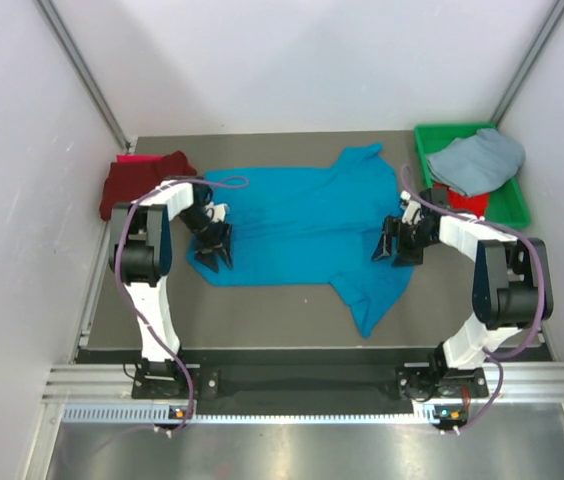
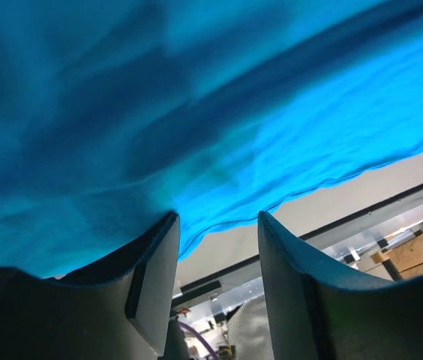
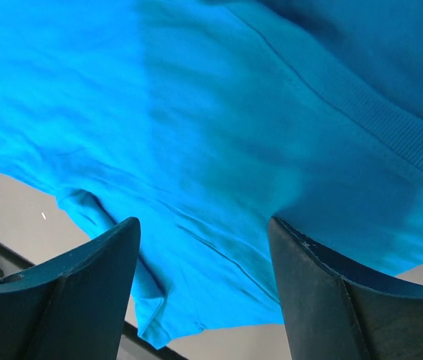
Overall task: Fold and stack the t-shirts
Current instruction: Flatten the tshirt out
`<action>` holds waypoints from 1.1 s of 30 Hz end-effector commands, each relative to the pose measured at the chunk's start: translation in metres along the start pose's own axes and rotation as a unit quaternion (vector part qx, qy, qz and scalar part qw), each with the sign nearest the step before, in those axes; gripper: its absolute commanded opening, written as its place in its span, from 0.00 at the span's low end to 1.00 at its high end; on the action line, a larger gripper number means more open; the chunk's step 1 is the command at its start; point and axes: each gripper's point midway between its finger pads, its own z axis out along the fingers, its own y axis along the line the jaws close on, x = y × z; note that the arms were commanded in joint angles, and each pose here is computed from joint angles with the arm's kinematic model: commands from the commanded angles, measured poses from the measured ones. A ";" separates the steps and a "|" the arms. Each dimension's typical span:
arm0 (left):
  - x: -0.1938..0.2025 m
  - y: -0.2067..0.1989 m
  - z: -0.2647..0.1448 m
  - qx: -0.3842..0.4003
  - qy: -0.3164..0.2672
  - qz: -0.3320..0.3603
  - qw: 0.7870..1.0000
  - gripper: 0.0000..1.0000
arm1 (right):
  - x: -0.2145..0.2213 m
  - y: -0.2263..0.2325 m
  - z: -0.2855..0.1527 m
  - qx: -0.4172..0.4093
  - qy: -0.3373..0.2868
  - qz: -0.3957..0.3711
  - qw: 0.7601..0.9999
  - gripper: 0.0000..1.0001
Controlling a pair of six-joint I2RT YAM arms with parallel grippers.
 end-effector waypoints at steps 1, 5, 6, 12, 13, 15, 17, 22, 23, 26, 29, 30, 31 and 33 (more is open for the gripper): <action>0.019 0.015 0.002 -0.042 0.023 -0.028 0.998 0.51 | 0.000 -0.005 0.002 0.010 0.005 0.022 1.000 0.70; 0.039 0.022 0.003 -0.060 0.038 -0.038 0.997 0.51 | 0.020 -0.008 0.009 0.008 0.036 0.056 0.998 0.70; 0.047 0.023 0.004 -0.061 0.044 -0.040 0.996 0.51 | 0.022 -0.008 0.009 0.008 0.039 0.061 0.997 0.70; 0.054 0.027 0.000 -0.079 0.035 -0.043 0.995 0.52 | 0.055 -0.011 0.010 0.016 0.079 0.109 0.991 0.70; 0.054 0.027 -0.001 -0.079 0.033 -0.044 0.995 0.53 | 0.058 -0.011 0.010 0.016 0.081 0.119 0.989 0.70; 0.055 0.028 -0.001 -0.083 0.025 -0.045 0.995 0.53 | 0.068 -0.011 0.010 0.016 0.085 0.129 0.988 0.70; 0.055 0.030 -0.002 -0.093 0.022 -0.045 0.994 0.53 | 0.080 -0.015 0.008 0.029 0.094 0.138 0.986 0.70; 0.054 0.034 -0.008 -0.109 0.011 -0.046 0.993 0.54 | 0.121 -0.022 -0.001 0.052 0.128 0.155 0.978 0.70; 0.053 0.034 -0.008 -0.109 0.011 -0.046 0.993 0.54 | 0.127 -0.023 -0.003 0.058 0.133 0.159 0.977 0.70; 0.054 0.035 -0.007 -0.111 0.013 -0.046 0.993 0.54 | 0.132 -0.025 -0.008 0.067 0.128 0.162 0.976 0.70; 0.052 0.038 -0.007 -0.119 0.018 -0.043 0.992 0.54 | 0.131 -0.030 -0.014 0.084 0.121 0.174 0.974 0.70; 0.053 0.038 -0.007 -0.119 0.021 -0.042 0.992 0.55 | 0.132 -0.031 -0.015 0.087 0.121 0.177 0.973 0.70; 0.053 0.039 -0.009 -0.123 0.024 -0.041 0.991 0.54 | 0.133 -0.031 -0.016 0.087 0.121 0.177 0.973 0.70; 0.052 0.039 -0.011 -0.126 0.021 -0.038 0.991 0.51 | 0.129 -0.037 -0.019 0.092 0.113 0.193 0.970 0.70</action>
